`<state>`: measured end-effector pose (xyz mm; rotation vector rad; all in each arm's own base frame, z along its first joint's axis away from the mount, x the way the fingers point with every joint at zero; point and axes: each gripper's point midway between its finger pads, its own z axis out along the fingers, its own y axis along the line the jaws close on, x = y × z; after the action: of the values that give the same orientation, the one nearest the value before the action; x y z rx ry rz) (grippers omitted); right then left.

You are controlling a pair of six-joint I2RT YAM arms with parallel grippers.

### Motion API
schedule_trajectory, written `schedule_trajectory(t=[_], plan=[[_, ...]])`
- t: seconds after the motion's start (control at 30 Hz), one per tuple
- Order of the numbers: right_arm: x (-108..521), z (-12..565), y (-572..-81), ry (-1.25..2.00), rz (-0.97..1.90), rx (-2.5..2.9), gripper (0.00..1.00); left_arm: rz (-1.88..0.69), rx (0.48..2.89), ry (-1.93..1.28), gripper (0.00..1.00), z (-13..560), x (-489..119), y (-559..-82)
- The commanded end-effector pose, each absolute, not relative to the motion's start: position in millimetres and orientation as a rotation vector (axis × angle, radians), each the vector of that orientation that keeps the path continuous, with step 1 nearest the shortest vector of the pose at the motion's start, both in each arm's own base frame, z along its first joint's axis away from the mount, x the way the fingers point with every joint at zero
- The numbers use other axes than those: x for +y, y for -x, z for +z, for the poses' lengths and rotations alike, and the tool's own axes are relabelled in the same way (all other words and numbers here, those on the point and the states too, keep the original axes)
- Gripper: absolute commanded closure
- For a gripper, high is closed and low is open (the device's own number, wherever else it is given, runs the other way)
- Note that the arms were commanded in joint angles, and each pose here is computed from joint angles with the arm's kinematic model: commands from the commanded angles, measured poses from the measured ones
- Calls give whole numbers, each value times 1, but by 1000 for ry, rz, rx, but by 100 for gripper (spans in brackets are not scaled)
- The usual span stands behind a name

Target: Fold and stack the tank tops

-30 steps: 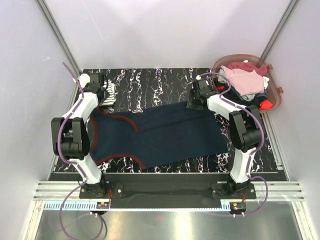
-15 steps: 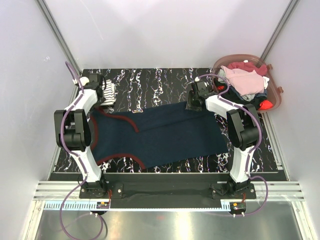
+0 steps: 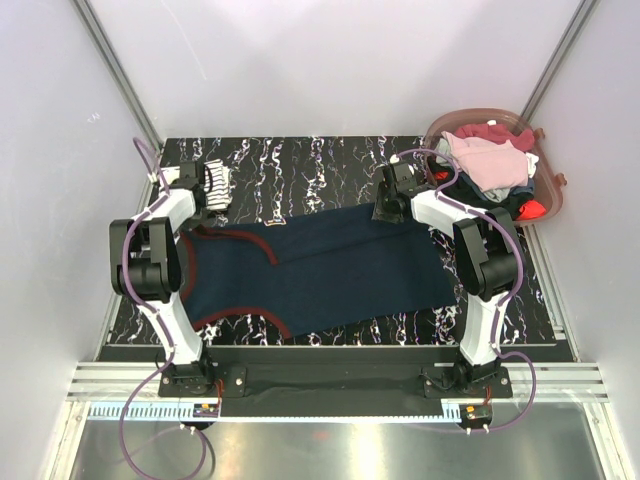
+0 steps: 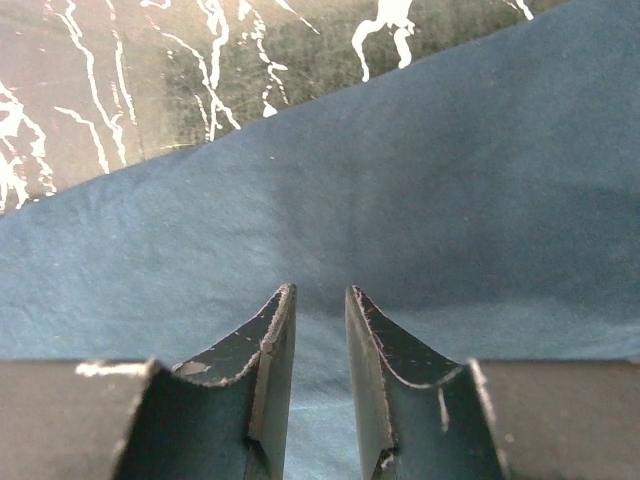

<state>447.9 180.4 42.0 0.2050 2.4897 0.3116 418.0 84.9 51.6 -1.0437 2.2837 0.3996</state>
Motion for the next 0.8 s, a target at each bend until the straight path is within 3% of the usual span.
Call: schedule_trajectory(t=[0.0,0.03,0.57,0.77], plan=[[180,46,-451,-208,280,2477,66,373,2196,1084,94,66,95,-415],[180,45,-451,-210,278,2478,67,374,2199,1087,100,65,95,-413],[177,43,-450,-217,247,2488,68,387,2185,1173,100,61,94,-376],[168,26,-450,-265,172,2548,71,404,2188,1250,91,56,95,-363]])
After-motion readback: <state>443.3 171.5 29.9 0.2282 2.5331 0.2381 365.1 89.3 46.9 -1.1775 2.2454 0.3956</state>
